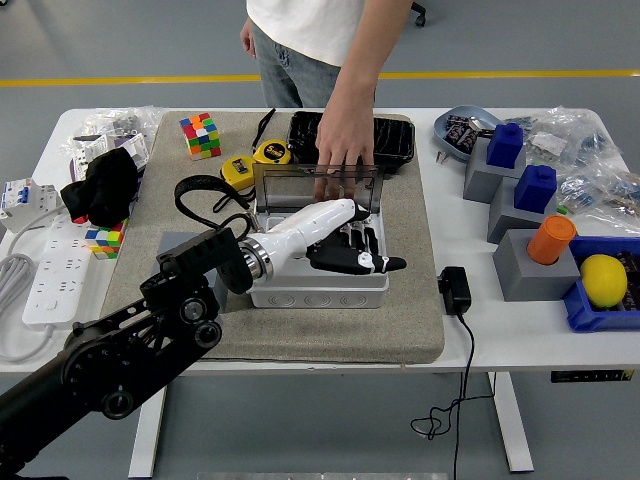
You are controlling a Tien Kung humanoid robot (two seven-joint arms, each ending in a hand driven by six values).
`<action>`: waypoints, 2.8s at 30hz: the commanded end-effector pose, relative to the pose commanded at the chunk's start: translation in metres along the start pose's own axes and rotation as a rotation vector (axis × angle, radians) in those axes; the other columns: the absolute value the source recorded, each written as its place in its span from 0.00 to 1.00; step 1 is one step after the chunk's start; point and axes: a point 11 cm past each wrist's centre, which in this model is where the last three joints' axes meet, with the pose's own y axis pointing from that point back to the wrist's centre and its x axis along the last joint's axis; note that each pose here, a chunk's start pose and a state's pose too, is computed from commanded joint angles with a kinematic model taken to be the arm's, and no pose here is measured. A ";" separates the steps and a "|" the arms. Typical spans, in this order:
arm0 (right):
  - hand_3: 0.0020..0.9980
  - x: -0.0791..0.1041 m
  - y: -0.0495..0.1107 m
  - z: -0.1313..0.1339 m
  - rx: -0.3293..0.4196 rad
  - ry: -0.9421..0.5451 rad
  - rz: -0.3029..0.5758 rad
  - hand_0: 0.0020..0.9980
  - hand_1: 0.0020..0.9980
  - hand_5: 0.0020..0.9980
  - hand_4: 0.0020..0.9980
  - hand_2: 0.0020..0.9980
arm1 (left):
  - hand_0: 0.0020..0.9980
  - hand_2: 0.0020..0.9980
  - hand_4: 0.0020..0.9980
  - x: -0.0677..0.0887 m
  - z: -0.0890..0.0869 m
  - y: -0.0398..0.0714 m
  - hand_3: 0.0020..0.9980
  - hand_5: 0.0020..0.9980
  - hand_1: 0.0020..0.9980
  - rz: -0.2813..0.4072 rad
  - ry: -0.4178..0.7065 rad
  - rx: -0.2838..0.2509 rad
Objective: Fetch the battery,place it into the box,close the lid of the box
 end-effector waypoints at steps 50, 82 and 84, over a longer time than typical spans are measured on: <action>0.72 0.000 0.000 -0.003 -0.001 -0.002 0.005 0.70 0.64 0.94 1.00 0.67 | 1.00 0.90 1.00 0.064 -0.041 -0.001 0.81 1.00 1.00 0.375 -0.464 0.063; 0.72 0.009 0.000 -0.003 0.001 -0.010 0.021 0.70 0.64 0.93 1.00 0.67 | 1.00 0.80 1.00 -0.018 -0.020 0.043 0.75 1.00 0.94 0.110 -0.593 -0.070; 0.72 0.009 0.000 -0.003 0.000 -0.012 0.023 0.70 0.64 0.93 1.00 0.67 | 1.00 0.80 1.00 -0.023 -0.018 0.046 0.75 1.00 0.94 0.094 -0.600 -0.079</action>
